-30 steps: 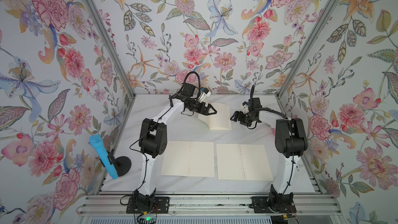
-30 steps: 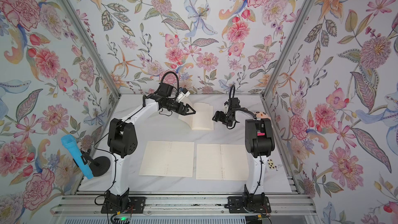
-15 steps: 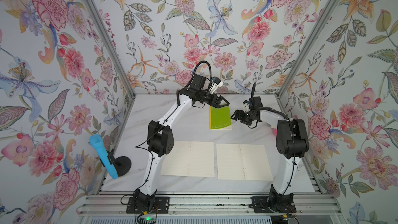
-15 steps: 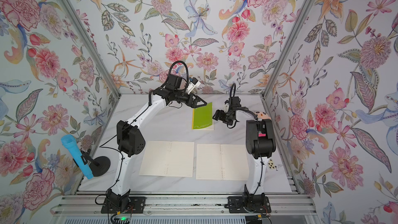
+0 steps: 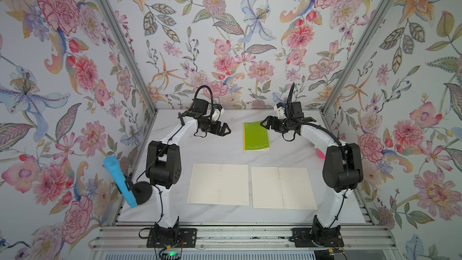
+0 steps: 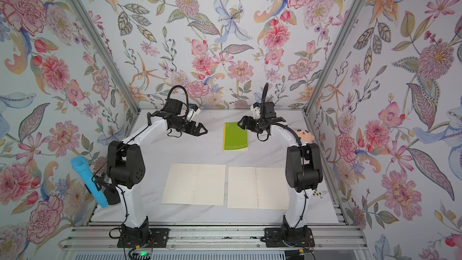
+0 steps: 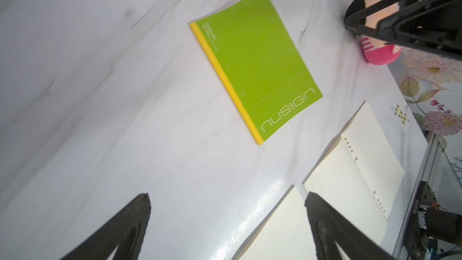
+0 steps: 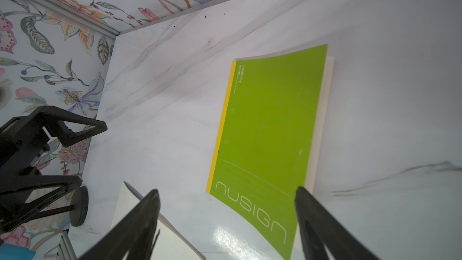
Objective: Close the notebook
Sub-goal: Adjust the notebook at the center of the board, then close the notebook at the center of the board.
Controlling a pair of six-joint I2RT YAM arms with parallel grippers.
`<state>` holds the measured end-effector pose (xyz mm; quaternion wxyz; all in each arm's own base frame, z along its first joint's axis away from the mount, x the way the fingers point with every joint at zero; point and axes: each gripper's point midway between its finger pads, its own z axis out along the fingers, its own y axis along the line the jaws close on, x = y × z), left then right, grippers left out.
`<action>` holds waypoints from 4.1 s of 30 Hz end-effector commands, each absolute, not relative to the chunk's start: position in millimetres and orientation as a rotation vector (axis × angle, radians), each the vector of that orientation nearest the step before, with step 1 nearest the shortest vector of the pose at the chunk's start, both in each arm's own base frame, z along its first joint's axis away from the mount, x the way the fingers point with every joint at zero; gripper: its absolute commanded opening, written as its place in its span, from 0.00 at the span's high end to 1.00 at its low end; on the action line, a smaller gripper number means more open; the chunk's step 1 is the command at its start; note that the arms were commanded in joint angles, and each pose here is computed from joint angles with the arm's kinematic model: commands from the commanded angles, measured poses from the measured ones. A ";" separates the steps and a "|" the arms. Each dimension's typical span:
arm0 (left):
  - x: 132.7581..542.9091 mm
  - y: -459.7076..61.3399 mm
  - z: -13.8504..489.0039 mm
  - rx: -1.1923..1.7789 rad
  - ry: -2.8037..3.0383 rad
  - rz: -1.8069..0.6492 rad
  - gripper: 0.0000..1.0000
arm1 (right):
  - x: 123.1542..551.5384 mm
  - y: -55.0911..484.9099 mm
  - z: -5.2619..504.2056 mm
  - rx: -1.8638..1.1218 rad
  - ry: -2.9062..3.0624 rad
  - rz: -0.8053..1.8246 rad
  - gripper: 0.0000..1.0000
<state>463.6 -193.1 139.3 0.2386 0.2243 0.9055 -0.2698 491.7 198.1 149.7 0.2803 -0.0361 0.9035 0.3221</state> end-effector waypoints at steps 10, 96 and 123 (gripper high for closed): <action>390.1 -73.8 103.9 0.662 2.672 -0.337 0.00 | 494.6 207.5 67.5 -0.036 2.564 0.971 0.16; 247.8 -71.5 20.2 1.059 3.064 -0.890 0.00 | 212.2 321.6 23.2 -0.251 2.886 0.910 0.11; 267.8 -131.9 112.2 1.255 2.724 -1.070 0.00 | 212.6 329.9 14.8 -0.267 2.891 0.923 0.11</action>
